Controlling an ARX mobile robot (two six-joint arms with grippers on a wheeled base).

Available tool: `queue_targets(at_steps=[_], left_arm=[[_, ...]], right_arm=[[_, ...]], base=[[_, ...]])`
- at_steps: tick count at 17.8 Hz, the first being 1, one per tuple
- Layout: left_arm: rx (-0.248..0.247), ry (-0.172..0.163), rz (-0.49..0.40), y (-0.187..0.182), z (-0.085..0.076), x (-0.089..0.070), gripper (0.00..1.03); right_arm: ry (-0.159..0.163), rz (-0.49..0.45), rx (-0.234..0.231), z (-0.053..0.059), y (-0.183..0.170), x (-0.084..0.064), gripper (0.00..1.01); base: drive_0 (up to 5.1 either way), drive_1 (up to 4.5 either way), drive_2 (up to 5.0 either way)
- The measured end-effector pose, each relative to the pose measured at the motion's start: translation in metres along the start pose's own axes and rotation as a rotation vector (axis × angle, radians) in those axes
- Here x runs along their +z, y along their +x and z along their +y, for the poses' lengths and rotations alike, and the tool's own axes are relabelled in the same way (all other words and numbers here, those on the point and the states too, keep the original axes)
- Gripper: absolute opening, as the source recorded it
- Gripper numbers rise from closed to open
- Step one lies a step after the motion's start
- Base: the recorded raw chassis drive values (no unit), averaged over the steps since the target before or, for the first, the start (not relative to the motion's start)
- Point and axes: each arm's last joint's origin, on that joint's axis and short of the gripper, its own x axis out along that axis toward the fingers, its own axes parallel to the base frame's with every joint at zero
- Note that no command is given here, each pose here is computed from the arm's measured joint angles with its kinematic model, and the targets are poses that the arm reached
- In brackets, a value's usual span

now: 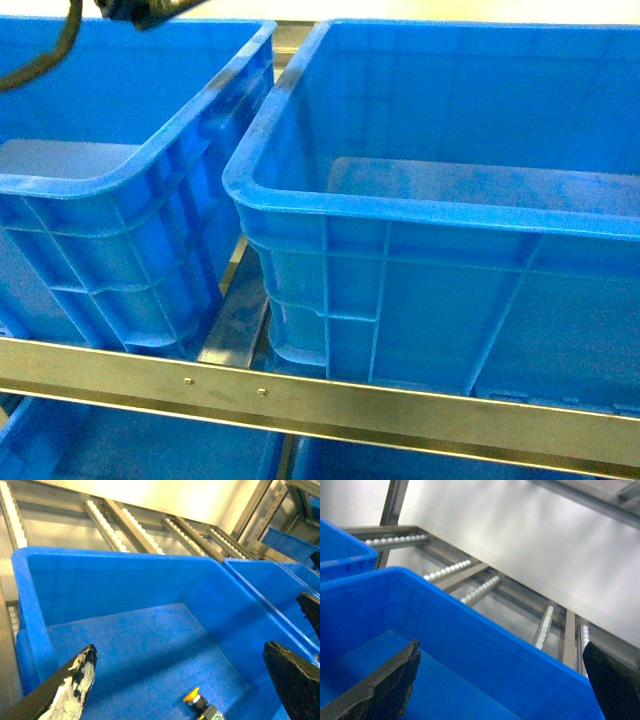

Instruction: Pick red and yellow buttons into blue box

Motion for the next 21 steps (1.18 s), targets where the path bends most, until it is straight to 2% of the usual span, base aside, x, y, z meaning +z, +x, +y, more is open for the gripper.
queue_targets(at_steps=[2, 3, 4, 5, 6, 7, 8, 9, 11, 12, 13, 21], left_arm=[[-0.001, -0.004, 0.010, 0.002, 0.000, -0.001, 0.98], [0.111, 0.063, -0.060, 0.006, -0.004, -0.012, 0.92], [0.295, 0.137, -0.131, -0.004, -0.001, -0.019, 0.82], [0.505, 0.213, -0.175, -0.026, 0.004, -0.030, 0.72], [0.704, 0.256, -0.220, -0.051, 0.015, -0.035, 0.60], [0.777, 0.270, -0.239, -0.066, 0.020, -0.038, 0.52], [0.799, 0.279, -0.243, -0.077, 0.022, -0.042, 0.44], [0.798, 0.286, -0.231, -0.086, 0.021, -0.050, 0.37], [0.782, 0.298, -0.181, -0.106, 0.023, -0.072, 0.15], [0.787, 0.297, -0.180, -0.116, 0.024, -0.078, 0.04], [0.787, 0.302, -0.189, -0.124, 0.023, -0.081, 0.02], [0.789, 0.302, -0.192, -0.163, 0.018, -0.106, 0.02]], right_arm=[[0.006, 0.006, 0.005, 0.000, 0.001, -0.001, 0.98], [0.054, 0.074, -0.018, 0.001, 0.002, -0.007, 0.95], [0.134, 0.161, -0.108, 0.002, -0.004, -0.012, 0.86], [0.211, 0.189, -0.220, 0.005, -0.017, -0.019, 0.75], [0.283, 0.183, -0.281, 0.009, -0.032, -0.026, 0.62], [0.306, 0.177, -0.290, 0.012, -0.038, -0.030, 0.55], [0.323, 0.176, -0.289, 0.016, -0.044, -0.034, 0.48], [0.332, 0.181, -0.285, 0.021, -0.050, -0.039, 0.40], [0.352, 0.202, -0.281, 0.031, -0.066, -0.053, 0.18], [0.355, 0.199, -0.286, 0.035, -0.073, -0.057, 0.07], [0.356, 0.195, -0.286, 0.037, -0.078, -0.059, 0.02], [0.358, 0.198, -0.285, 0.054, -0.109, -0.073, 0.02]], base=[[0.0, 0.00, 0.0], [0.0, 0.00, 0.0], [0.0, 0.00, 0.0], [0.0, 0.00, 0.0], [0.0, 0.00, 0.0], [0.0, 0.00, 0.0], [0.0, 0.00, 0.0], [0.0, 0.00, 0.0], [0.0, 0.00, 0.0], [0.0, 0.00, 0.0], [0.0, 0.00, 0.0], [0.0, 0.00, 0.0]])
